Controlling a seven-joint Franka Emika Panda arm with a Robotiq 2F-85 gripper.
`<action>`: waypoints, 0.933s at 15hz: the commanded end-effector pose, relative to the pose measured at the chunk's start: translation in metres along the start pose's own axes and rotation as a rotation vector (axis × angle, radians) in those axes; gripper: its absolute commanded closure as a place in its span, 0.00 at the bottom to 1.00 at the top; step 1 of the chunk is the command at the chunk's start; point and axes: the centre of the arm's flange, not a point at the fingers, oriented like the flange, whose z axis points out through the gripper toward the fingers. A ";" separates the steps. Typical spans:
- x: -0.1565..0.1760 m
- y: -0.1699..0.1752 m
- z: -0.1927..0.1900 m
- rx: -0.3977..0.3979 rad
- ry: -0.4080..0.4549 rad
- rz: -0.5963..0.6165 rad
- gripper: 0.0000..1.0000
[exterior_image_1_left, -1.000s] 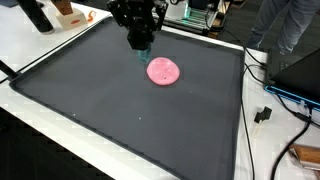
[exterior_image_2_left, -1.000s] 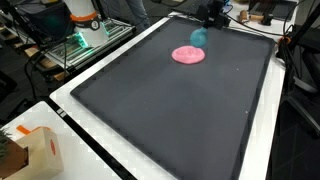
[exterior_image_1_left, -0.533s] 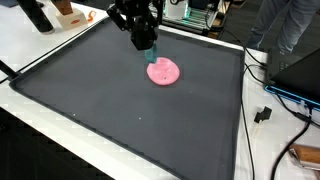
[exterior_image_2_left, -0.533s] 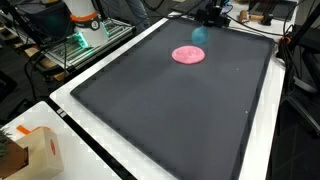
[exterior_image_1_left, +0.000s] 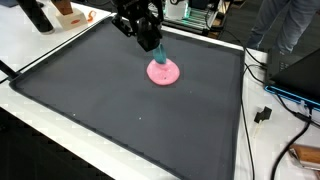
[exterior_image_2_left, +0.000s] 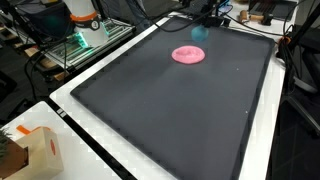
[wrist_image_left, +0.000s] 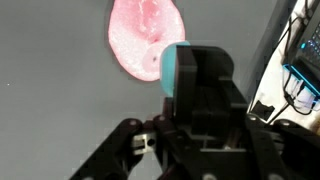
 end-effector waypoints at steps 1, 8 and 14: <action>-0.016 0.006 0.008 0.084 0.023 -0.045 0.75; -0.025 0.028 0.024 0.204 0.073 -0.101 0.75; -0.028 0.041 0.043 0.264 0.087 -0.114 0.75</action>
